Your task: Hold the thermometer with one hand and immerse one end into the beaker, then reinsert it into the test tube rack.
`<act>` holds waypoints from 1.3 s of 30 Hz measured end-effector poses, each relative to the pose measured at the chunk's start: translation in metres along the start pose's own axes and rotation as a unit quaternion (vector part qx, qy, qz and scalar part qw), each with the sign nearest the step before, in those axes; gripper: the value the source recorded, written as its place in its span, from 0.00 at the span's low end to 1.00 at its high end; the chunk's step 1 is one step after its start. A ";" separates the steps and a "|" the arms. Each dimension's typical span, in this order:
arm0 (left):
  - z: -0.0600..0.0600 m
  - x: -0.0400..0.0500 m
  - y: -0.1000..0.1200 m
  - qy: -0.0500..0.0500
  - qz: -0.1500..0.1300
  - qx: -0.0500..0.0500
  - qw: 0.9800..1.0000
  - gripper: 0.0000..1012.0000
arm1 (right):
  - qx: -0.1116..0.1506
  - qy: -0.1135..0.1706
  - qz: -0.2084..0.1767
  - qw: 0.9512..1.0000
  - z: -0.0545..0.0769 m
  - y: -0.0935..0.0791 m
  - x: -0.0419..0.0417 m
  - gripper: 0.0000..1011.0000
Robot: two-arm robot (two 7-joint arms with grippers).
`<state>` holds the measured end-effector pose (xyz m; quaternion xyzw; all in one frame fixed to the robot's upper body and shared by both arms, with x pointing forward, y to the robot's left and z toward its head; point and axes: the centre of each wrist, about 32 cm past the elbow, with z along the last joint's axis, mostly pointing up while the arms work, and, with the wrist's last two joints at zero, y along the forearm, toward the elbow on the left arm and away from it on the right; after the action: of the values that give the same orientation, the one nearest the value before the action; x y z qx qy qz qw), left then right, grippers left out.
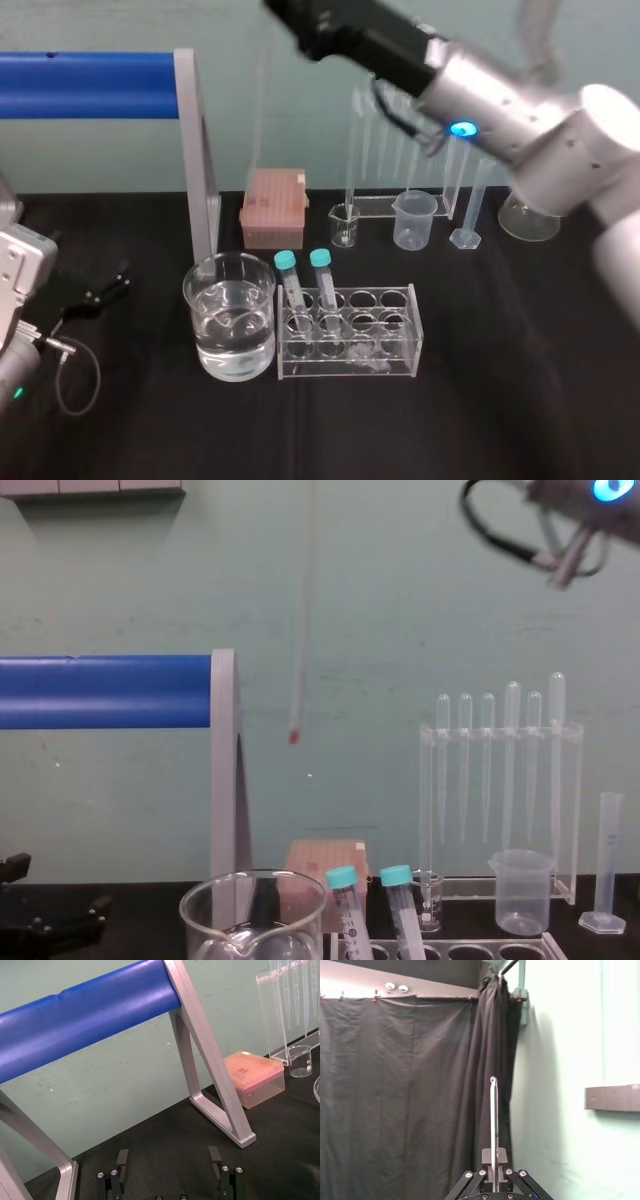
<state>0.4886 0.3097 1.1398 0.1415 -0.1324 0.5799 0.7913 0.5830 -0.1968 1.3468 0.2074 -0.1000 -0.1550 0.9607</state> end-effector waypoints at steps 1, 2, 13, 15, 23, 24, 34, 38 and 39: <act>0.000 0.0000 0.000 0.000 0.000 0.000 1.000 1.00 | -0.001 -0.004 -0.005 1.000 0.004 -0.005 -0.0007 0.05; 0.000 0.0000 0.000 0.000 0.000 0.000 1.000 1.00 | -0.004 -0.006 -0.010 1.000 0.006 -0.010 -0.0015 0.05; 0.000 0.0000 0.000 0.000 0.000 0.000 1.000 1.00 | -0.080 0.008 -0.078 0.994 -0.005 -0.081 -0.0257 0.05; 0.000 0.0000 0.000 0.000 0.000 0.000 1.000 1.00 | -0.091 0.013 -0.086 0.992 -0.012 -0.089 -0.0295 0.05; 0.000 0.0000 0.000 0.000 0.000 0.000 1.000 1.00 | -0.112 0.012 -0.103 0.988 -0.033 -0.104 -0.0329 0.05; 0.000 0.0000 0.000 0.000 0.000 0.000 1.000 1.00 | -0.112 0.012 -0.103 0.988 -0.033 -0.104 -0.0329 0.05; 0.000 0.0000 0.000 0.000 0.000 0.000 1.000 1.00 | -0.138 0.010 -0.113 0.984 -0.063 -0.105 -0.0274 0.05; 0.000 0.0000 0.000 0.000 0.000 0.000 1.000 1.00 | -0.152 0.010 -0.111 0.982 -0.073 -0.105 -0.0248 0.05; 0.000 0.0000 0.000 0.000 0.000 0.000 1.000 1.00 | -0.152 0.010 -0.111 0.982 -0.073 -0.105 -0.0248 0.05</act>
<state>0.4886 0.3097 1.1398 0.1415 -0.1325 0.5799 0.7913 0.5518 -0.2521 1.2333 0.0699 -0.0419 -0.2721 0.9588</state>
